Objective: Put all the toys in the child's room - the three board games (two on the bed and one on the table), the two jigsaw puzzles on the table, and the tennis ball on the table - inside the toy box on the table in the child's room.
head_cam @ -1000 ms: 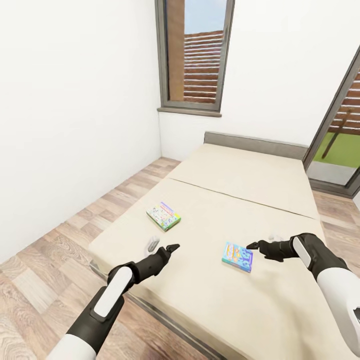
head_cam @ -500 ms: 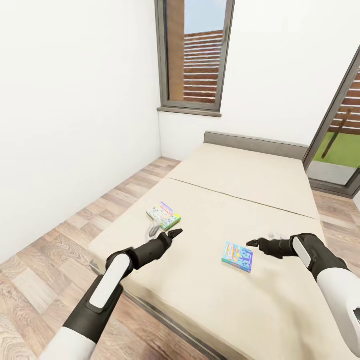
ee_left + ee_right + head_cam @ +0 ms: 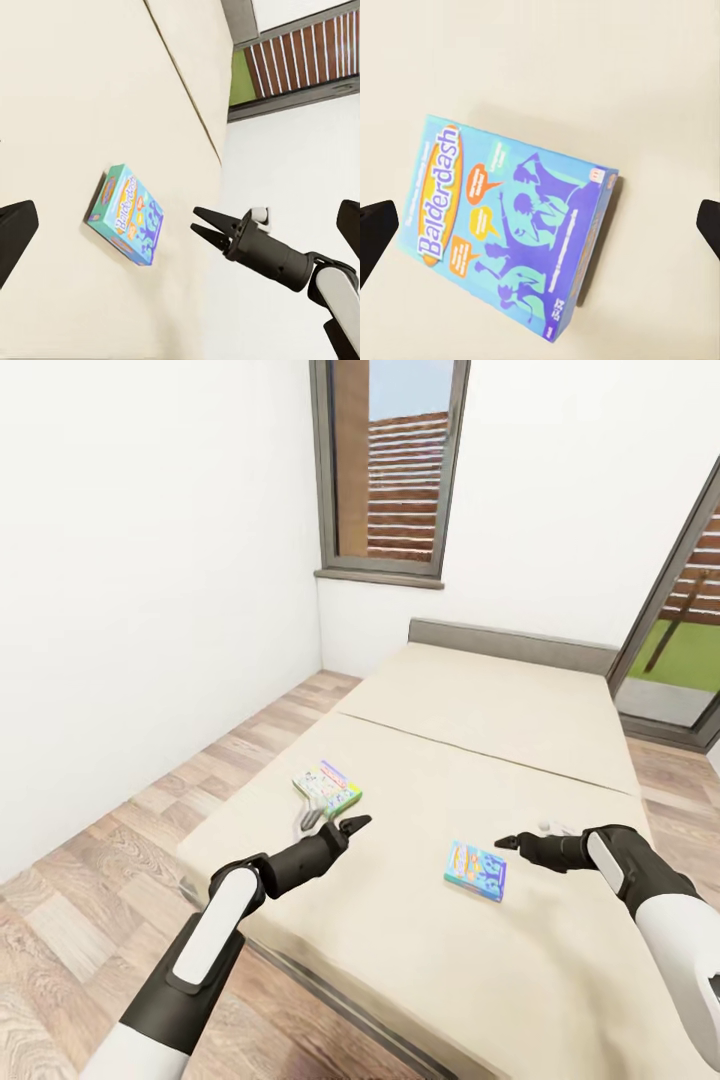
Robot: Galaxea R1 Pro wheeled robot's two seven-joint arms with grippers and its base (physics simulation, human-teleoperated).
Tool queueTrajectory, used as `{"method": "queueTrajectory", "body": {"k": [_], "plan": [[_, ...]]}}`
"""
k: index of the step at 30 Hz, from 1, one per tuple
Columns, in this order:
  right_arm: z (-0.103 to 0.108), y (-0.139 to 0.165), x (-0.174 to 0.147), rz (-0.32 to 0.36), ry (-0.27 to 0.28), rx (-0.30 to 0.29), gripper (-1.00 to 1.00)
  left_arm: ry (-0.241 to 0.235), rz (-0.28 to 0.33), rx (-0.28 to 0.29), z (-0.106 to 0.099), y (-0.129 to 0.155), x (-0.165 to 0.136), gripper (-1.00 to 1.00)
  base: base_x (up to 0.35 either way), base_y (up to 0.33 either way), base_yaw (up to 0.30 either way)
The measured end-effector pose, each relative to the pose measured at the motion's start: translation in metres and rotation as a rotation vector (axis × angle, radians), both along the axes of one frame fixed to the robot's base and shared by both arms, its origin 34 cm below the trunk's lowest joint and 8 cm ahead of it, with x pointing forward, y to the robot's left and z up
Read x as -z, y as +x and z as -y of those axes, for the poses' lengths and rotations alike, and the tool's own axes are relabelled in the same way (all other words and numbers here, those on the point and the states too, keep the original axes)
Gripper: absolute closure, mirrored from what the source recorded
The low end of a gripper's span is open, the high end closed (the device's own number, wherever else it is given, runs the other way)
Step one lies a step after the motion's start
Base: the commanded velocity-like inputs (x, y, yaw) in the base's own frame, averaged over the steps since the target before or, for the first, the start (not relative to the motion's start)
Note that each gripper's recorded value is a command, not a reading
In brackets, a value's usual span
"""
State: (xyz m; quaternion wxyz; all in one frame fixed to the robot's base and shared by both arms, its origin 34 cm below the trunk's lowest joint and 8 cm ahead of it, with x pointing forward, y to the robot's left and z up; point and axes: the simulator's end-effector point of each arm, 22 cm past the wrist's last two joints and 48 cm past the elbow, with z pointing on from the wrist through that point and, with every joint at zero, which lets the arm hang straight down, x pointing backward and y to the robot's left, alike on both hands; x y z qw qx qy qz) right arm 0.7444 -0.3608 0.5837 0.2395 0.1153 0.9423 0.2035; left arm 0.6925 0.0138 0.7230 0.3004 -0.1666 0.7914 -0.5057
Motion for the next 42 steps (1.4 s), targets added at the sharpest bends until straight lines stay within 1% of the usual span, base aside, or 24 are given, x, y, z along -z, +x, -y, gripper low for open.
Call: {"method": "queueTrajectory", "body": {"k": [8, 22, 42], "plan": [[0.001, -0.001, 0.007, -0.01, 0.004, 0.003, -1.0, 0.001, -0.016, 0.0, 0.0, -0.001, 0.009, -1.0, 0.0, 0.0, 0.0], [-0.005, -0.002, 0.02, -0.027, 0.02, 0.005, -1.0, 0.006, -0.046, -0.001, 0.0, -0.001, 0.026, -1.0, 0.0, 0.0, 0.0], [-0.006, -0.007, 0.038, -0.056, 0.023, 0.004, -1.0, 0.01, -0.08, -0.002, -0.001, -0.002, 0.044, -1.0, 0.0, 0.0, 0.0]]}}
